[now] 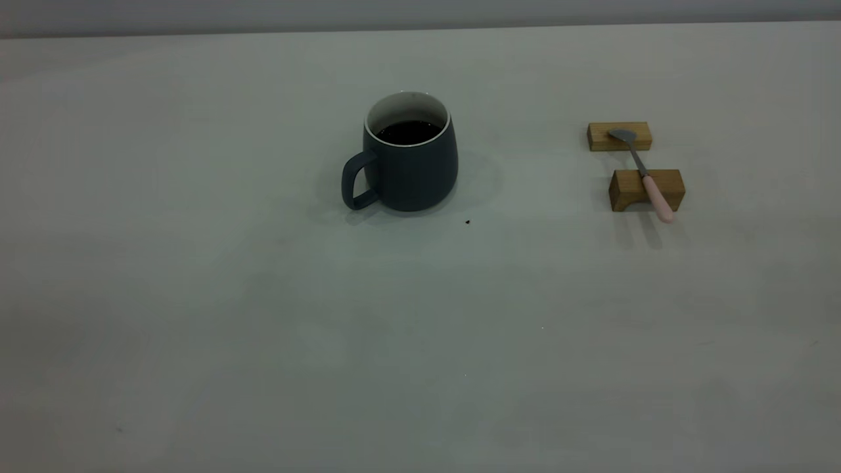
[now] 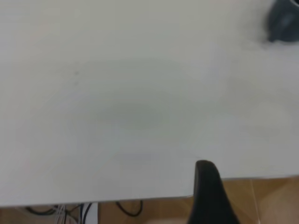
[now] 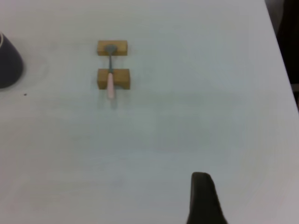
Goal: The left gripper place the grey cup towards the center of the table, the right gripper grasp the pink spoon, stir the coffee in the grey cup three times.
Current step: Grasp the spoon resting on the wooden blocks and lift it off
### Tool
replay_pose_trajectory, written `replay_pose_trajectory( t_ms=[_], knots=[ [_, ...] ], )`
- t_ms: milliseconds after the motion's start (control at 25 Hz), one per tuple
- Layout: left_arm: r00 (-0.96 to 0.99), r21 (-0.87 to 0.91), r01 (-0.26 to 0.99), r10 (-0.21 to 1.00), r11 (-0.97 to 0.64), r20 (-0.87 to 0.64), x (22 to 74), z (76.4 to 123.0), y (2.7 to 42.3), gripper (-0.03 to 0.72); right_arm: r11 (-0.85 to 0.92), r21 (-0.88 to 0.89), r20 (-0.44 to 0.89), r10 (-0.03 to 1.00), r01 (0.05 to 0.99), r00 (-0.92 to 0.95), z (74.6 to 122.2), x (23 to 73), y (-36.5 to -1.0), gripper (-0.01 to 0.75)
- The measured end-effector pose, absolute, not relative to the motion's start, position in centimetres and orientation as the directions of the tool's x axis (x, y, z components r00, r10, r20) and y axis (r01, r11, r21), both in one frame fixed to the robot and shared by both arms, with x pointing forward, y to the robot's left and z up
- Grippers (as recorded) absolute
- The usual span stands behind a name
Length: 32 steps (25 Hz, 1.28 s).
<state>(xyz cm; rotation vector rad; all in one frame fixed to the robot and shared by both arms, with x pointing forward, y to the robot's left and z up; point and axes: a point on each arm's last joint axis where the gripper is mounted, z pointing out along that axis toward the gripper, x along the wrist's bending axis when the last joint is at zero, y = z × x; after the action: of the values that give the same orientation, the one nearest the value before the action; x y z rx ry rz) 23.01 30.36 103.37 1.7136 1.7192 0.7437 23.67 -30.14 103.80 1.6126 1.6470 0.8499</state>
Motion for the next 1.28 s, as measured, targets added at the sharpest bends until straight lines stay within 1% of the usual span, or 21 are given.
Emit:
replay_pose_trajectory(
  t_ms=[160,280,440,560,680,800,960,1280],
  knots=[
    [-0.05,0.744,0.666,0.998,0.051,-0.024,23.0,103.4,30.3,0.528,0.024,0.805,-0.018,1.0,0.592,-0.016,104.2,24.7,-30.0,0.539],
    [-0.059,0.748,0.661,0.998,0.057,-0.024,22.9,103.4,30.3,0.528,0.034,0.798,-0.018,0.999,0.601,-0.032,105.5,27.1,-29.9,0.539],
    [-0.058,0.777,0.626,0.998,0.058,-0.027,22.3,103.3,30.3,0.528,0.076,0.782,-0.034,0.996,0.619,-0.079,106.4,32.2,-29.5,0.539],
    [-0.058,0.78,0.623,0.998,0.058,-0.027,22.2,103.3,30.3,0.528,0.072,0.774,-0.005,0.994,0.629,-0.108,105.9,36.1,-29.0,0.539],
    [-0.058,0.78,0.623,0.998,0.058,-0.027,22.2,103.3,30.3,0.528,0.078,0.744,0.027,0.989,0.663,-0.148,104.5,39.7,-28.4,0.539],
    [-0.058,0.78,0.623,0.998,0.058,-0.027,22.2,103.3,30.3,0.528,0.079,0.678,0.088,0.978,0.731,-0.187,102.8,42.5,-27.6,0.539],
    [-0.058,0.78,0.623,0.998,0.058,-0.027,22.2,103.3,30.3,0.528,0.093,0.6,0.154,0.961,0.794,-0.229,100.7,46.1,-26.8,0.539],
    [-0.058,0.78,0.623,0.998,0.058,-0.028,22.2,103.3,30.3,0.528,0.19,0.478,0.19,0.931,0.858,-0.312,95.3,53.0,-23.3,0.54]
  ],
)
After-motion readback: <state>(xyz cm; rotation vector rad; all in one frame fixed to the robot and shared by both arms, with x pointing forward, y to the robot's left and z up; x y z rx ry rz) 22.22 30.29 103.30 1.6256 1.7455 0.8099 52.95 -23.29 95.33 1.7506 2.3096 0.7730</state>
